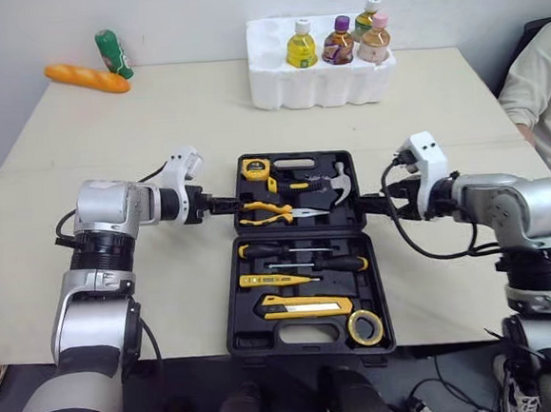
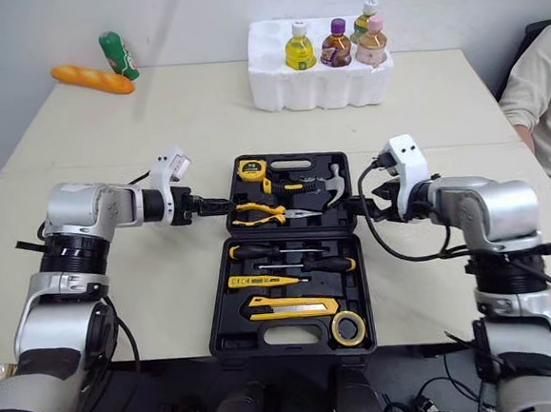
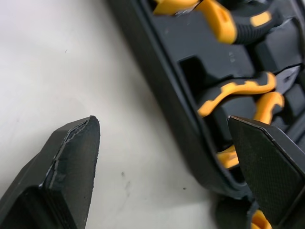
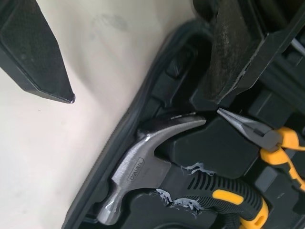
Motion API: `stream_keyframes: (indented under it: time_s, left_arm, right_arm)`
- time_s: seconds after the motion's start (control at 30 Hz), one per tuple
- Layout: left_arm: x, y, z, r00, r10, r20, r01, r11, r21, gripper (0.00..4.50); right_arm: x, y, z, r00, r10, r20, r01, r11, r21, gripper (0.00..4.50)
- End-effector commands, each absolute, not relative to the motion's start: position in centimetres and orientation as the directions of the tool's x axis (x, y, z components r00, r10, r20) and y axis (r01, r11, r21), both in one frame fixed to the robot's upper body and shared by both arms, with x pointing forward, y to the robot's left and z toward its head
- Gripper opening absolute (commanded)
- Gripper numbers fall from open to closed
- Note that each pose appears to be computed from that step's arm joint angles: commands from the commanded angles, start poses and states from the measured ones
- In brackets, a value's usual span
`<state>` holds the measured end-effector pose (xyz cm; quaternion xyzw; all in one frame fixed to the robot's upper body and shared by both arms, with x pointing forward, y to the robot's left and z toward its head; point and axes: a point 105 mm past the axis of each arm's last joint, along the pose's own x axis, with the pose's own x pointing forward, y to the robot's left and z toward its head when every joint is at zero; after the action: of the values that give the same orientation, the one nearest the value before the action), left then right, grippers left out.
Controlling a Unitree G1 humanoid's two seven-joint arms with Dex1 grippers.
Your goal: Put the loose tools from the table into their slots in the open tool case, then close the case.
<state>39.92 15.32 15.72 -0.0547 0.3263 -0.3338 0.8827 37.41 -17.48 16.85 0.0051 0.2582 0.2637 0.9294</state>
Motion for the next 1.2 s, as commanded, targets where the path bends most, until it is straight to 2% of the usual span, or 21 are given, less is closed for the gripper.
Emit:
stream_keyframes:
  time_s: [0.03,0.33,0.57,0.93,0.97,1.03,1.07,1.13,1.2]
  left_arm:
    - [40.4,15.2,16.8,0.583,-0.613,-0.533,0.568,0.777,-0.273,4.44]
    - [40.3,13.8,15.5,0.558,-0.616,-0.556,0.567,0.772,-0.287,4.44]
    - [40.3,14.1,13.6,0.553,-0.548,-0.628,0.539,0.81,-0.231,4.44]
    - [39.4,12.2,11.1,0.496,-0.535,-0.684,0.545,0.805,-0.234,4.44]
    - [39.3,12.0,11.0,0.494,-0.539,-0.682,0.551,0.801,-0.235,4.2]
    - [39.2,11.8,10.6,0.489,-0.535,-0.689,0.559,0.799,-0.224,3.64]
    - [39.1,11.9,10.3,0.488,-0.532,-0.693,0.559,0.799,-0.22,3.2]
    - [39.0,11.9,9.9,0.483,-0.524,-0.701,0.555,0.803,-0.218,2.22]
    - [38.7,12.0,9.3,0.473,-0.515,-0.715,0.548,0.808,-0.219,1.33]
  right_arm:
    - [38.4,-17.9,17.7,0.765,0.437,-0.473,-0.442,0.891,0.108,4.5]
    - [38.8,-18.2,16.2,0.761,0.389,-0.519,-0.409,0.909,0.082,4.5]
    - [38.6,-18.0,14.7,0.741,0.371,-0.56,-0.393,0.916,0.087,4.5]
    - [38.5,-18.0,12.9,0.72,0.333,-0.609,-0.383,0.922,0.051,4.5]
    - [38.4,-18.0,12.9,0.719,0.333,-0.611,-0.384,0.922,0.05,4.5]
    - [38.3,-17.8,12.6,0.713,0.336,-0.615,-0.388,0.92,0.054,4.0]
    - [38.2,-17.7,12.5,0.708,0.34,-0.619,-0.394,0.918,0.054,3.68]
    - [38.0,-17.5,12.3,0.702,0.345,-0.623,-0.403,0.914,0.053,2.61]
    - [37.7,-17.2,12.0,0.691,0.359,-0.628,-0.402,0.912,0.079,1.72]
